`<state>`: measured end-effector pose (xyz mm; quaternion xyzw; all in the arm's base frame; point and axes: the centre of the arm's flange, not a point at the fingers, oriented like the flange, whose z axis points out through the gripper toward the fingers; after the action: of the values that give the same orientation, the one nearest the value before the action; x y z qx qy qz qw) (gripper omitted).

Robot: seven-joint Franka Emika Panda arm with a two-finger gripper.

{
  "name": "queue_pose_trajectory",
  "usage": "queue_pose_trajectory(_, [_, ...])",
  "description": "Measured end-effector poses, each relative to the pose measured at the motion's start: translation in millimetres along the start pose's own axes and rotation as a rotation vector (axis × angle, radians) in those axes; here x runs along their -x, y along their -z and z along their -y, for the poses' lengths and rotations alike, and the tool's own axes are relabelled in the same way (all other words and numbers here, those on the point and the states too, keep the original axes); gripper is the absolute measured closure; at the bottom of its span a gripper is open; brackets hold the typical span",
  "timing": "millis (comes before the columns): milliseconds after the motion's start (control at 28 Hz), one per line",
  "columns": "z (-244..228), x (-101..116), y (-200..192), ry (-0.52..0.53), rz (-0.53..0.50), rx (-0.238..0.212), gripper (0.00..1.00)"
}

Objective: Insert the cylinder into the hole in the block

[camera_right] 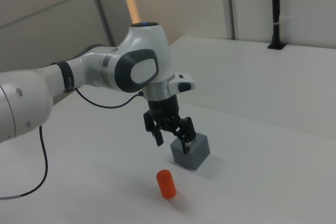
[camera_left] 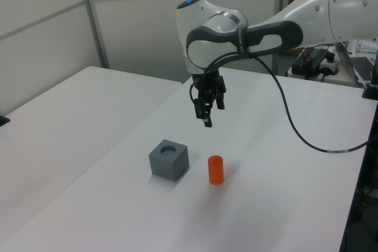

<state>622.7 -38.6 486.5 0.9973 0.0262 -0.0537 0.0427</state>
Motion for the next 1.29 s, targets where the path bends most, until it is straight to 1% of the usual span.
queue_pose_trajectory(500, [-7.1, 2.9, 7.7, -0.012, -0.006, 0.001, 0.00])
queue_pose_trajectory(821, [-8.1, 17.2, 20.4, -0.014, 0.007, -0.003, 0.00])
queue_pose_trajectory(893, [-7.3, 22.5, 17.2, -0.007, 0.015, -0.005, 0.00])
queue_pose_trajectory(1000, [-4.9, 28.3, 9.5, 0.015, -0.006, -0.005, 0.00])
queue_pose_trajectory(1286, [20.0, 49.4, -33.4, 0.105, -0.081, -0.003, 0.00])
